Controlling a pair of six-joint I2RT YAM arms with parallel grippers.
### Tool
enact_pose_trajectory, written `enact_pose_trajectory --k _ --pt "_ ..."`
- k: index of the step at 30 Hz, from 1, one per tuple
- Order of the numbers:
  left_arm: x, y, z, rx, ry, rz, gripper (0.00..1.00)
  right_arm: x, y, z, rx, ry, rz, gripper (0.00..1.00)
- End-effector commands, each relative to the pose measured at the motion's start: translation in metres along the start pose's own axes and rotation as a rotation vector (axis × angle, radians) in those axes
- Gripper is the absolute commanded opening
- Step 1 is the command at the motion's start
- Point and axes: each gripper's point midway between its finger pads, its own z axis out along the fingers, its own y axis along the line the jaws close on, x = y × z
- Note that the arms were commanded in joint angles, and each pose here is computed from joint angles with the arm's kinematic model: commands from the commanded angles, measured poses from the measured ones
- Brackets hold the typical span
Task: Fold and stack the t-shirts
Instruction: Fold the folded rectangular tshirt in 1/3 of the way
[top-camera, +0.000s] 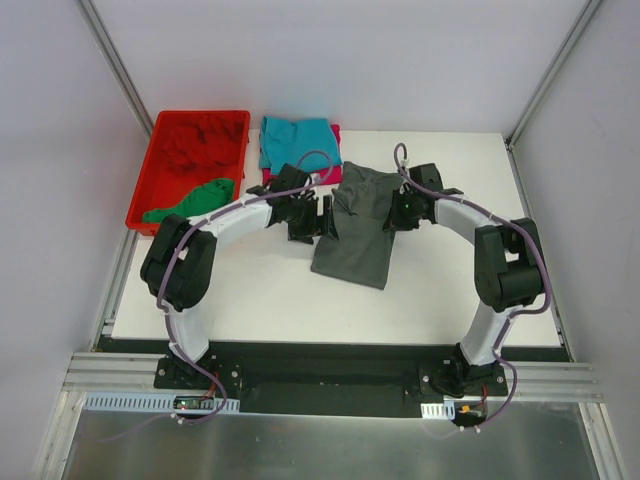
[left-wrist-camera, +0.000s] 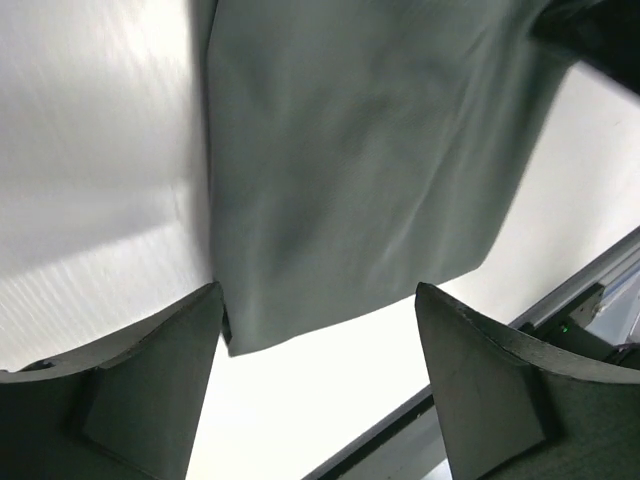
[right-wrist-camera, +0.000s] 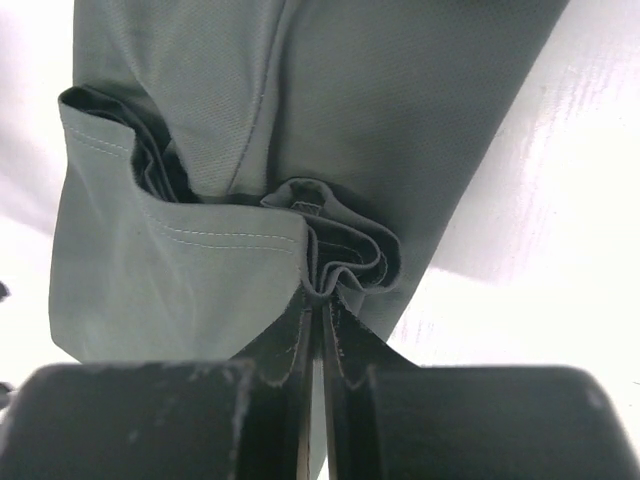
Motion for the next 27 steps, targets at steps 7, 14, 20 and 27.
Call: enact_pose_trajectory --k 7,14,20,27 --pt "-0.078 -0.028 0.003 0.002 -0.078 0.177 0.70 -0.011 -0.004 0.003 -0.033 -0.014 0.005 0.05" --pt "-0.106 -0.018 0.027 -0.062 -0.107 0.176 0.56 -0.010 -0.004 0.007 -0.051 -0.012 0.016 0.05" --pt "-0.114 -0.015 0.050 -0.054 -0.091 0.149 0.44 -0.007 -0.006 0.008 -0.055 -0.004 0.022 0.05" --pt "-0.116 -0.011 0.063 -0.056 -0.082 0.124 0.35 -0.007 -0.006 0.009 -0.058 0.000 0.026 0.05"
